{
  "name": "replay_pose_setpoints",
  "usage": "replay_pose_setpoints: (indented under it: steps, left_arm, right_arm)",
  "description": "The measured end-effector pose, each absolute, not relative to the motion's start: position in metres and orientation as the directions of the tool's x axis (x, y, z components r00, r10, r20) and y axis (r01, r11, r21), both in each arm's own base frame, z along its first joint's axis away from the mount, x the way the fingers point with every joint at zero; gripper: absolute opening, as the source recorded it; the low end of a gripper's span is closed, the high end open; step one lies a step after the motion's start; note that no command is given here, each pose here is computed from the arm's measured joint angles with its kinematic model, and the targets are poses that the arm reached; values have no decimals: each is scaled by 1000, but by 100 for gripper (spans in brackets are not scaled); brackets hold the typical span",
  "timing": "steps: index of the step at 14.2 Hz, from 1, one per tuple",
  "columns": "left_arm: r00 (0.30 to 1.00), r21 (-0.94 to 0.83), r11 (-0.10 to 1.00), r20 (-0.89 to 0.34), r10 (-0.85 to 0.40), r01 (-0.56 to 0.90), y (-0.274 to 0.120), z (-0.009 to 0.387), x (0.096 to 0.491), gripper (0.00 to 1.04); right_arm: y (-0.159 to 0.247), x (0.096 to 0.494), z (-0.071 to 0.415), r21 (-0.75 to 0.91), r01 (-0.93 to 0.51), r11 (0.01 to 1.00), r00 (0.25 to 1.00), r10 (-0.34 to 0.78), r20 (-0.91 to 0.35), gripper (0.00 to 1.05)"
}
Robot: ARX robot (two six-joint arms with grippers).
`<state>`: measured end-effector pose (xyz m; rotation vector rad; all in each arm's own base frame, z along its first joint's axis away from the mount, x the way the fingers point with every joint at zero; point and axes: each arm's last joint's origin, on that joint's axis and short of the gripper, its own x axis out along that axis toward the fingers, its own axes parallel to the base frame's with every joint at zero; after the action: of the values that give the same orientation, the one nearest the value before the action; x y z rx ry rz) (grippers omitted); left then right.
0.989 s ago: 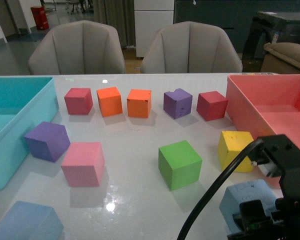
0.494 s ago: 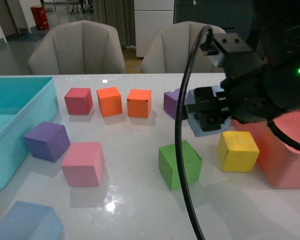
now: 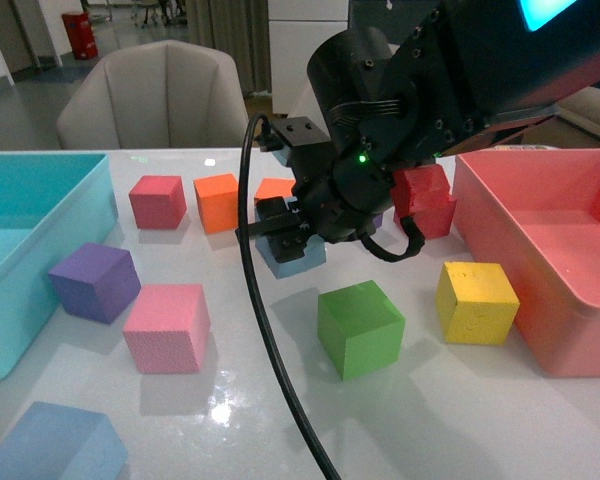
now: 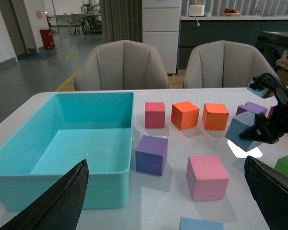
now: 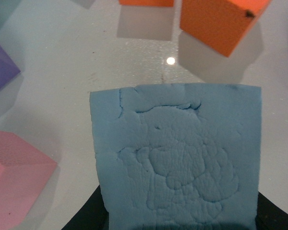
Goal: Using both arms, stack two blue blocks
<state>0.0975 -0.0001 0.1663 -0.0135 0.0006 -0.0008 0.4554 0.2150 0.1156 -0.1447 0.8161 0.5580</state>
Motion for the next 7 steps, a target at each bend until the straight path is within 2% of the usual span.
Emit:
replay_pose_setpoints:
  steps: [4, 7]
  left_arm:
    - [1000, -14, 1000, -1, -1, 1, 0, 166, 98, 98]
    - [1000, -14, 1000, 0, -1, 1, 0, 166, 98, 98]
  right_arm:
    - [228, 473, 98, 122, -564, 817, 484, 446, -753, 45]
    - [230, 476, 87, 98, -593, 799, 449, 429, -784, 45]
